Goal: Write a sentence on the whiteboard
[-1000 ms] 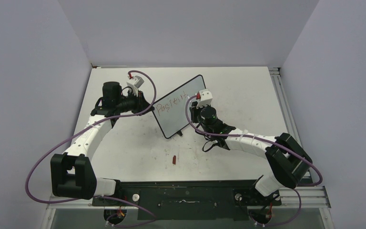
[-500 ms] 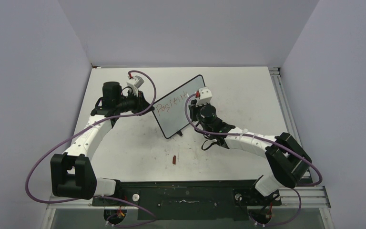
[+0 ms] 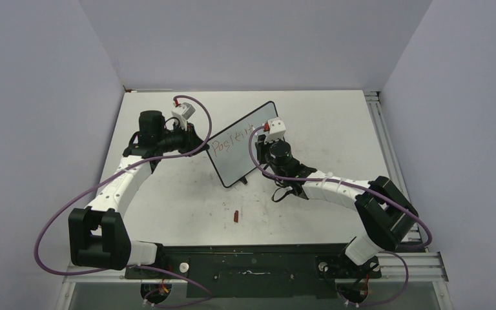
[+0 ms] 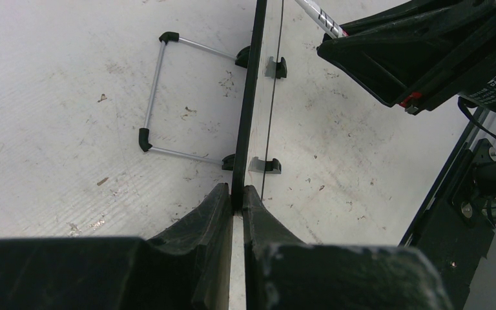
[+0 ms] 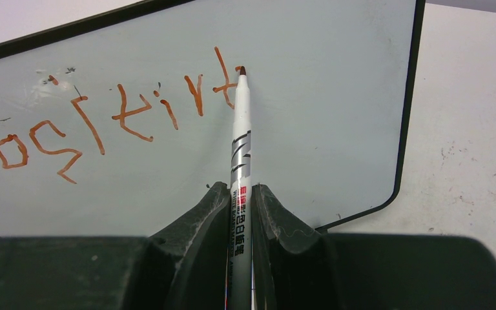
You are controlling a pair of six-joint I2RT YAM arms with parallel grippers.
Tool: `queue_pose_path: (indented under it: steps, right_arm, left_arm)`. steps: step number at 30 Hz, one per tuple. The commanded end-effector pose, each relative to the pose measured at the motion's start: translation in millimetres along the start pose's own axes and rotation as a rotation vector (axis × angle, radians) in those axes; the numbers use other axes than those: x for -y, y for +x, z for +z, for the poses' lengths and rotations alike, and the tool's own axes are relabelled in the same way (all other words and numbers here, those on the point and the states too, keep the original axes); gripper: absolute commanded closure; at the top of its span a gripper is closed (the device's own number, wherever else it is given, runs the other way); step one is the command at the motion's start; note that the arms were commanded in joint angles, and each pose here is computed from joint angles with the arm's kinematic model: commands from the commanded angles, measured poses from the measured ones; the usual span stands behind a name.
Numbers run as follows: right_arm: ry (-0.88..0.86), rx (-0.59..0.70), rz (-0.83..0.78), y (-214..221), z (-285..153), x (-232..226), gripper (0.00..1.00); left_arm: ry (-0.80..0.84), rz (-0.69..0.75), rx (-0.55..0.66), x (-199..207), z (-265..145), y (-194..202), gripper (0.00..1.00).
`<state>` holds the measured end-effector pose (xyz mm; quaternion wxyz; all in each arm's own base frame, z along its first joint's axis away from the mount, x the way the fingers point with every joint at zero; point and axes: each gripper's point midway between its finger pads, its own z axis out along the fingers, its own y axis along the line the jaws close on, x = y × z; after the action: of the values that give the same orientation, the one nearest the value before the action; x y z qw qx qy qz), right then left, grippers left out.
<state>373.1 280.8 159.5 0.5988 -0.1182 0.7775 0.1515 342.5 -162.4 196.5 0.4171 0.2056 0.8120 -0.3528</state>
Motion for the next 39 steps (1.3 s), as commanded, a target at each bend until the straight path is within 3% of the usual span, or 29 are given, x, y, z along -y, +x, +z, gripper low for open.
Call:
queue_pose_path:
  steps: [1,24,39]
  right_arm:
    - [-0.010,0.051,0.017,-20,6,-3,0.95]
    - [0.006,-0.018,0.028,15,0,6,0.95]
    - [0.038,0.066,0.009,-28,-10,13,0.95]
  left_arm:
    - [0.016,0.080,0.076,9,-8,-28,1.00]
    - [0.016,0.080,0.077,9,-8,-28,1.00]
    - [0.016,0.083,0.078,9,-8,-28,1.00]
